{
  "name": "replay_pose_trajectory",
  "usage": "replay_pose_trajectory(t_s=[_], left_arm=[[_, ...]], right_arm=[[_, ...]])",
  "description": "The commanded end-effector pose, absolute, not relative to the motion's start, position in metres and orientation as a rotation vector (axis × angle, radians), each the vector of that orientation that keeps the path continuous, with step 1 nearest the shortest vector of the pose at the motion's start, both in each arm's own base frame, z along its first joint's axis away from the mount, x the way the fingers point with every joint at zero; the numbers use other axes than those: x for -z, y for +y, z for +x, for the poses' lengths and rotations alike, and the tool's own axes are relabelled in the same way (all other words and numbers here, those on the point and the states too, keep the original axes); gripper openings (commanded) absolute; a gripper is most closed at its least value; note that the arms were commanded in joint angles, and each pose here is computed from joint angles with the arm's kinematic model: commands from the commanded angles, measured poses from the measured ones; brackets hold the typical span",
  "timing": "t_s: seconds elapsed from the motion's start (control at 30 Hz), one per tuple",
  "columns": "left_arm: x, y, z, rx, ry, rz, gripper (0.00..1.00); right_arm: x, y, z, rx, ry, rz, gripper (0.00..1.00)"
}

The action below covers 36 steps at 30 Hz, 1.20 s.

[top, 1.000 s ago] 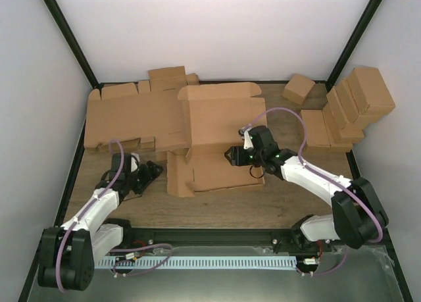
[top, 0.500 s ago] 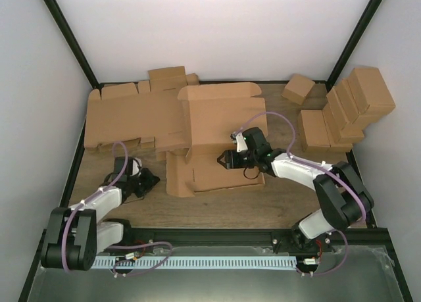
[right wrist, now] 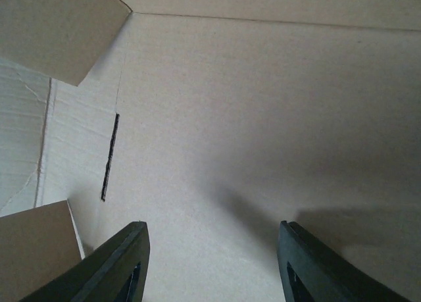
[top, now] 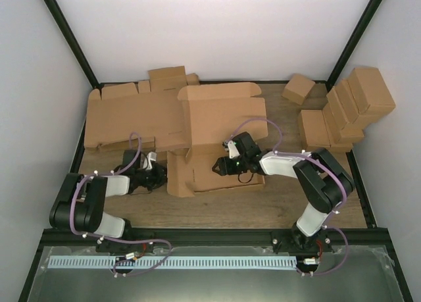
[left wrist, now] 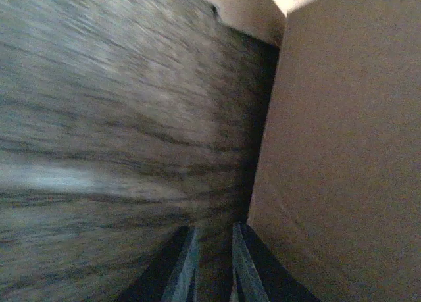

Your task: Fold the paper box

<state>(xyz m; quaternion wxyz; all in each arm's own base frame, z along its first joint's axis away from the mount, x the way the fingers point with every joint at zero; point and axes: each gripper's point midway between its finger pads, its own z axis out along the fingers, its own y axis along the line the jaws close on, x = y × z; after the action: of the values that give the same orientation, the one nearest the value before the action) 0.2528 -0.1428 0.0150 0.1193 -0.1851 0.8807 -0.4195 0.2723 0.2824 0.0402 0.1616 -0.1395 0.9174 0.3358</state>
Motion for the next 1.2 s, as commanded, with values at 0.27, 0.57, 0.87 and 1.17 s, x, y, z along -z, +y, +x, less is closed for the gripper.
replay_pose_trajectory(t_s=[0.27, 0.57, 0.87, 1.17], left_arm=[[-0.013, -0.164, 0.216, 1.342, 2.668, -0.437, 0.47], [-0.025, -0.168, 0.222, 1.387, 2.614, -0.407, 0.62], [-0.042, -0.175, 0.227, 1.456, 2.547, -0.342, 0.75], [-0.052, -0.193, 0.235, 1.501, 2.527, -0.261, 0.77]], right_arm=[[-0.039, 0.292, 0.274, -0.956, 2.621, -0.426, 0.56], [-0.038, 0.291, 0.272, -0.954, 2.625, -0.430, 0.56], [-0.039, 0.288, 0.271, -0.934, 2.623, -0.441, 0.56], [-0.025, 0.278, 0.271, -0.855, 2.677, -0.401, 0.56]])
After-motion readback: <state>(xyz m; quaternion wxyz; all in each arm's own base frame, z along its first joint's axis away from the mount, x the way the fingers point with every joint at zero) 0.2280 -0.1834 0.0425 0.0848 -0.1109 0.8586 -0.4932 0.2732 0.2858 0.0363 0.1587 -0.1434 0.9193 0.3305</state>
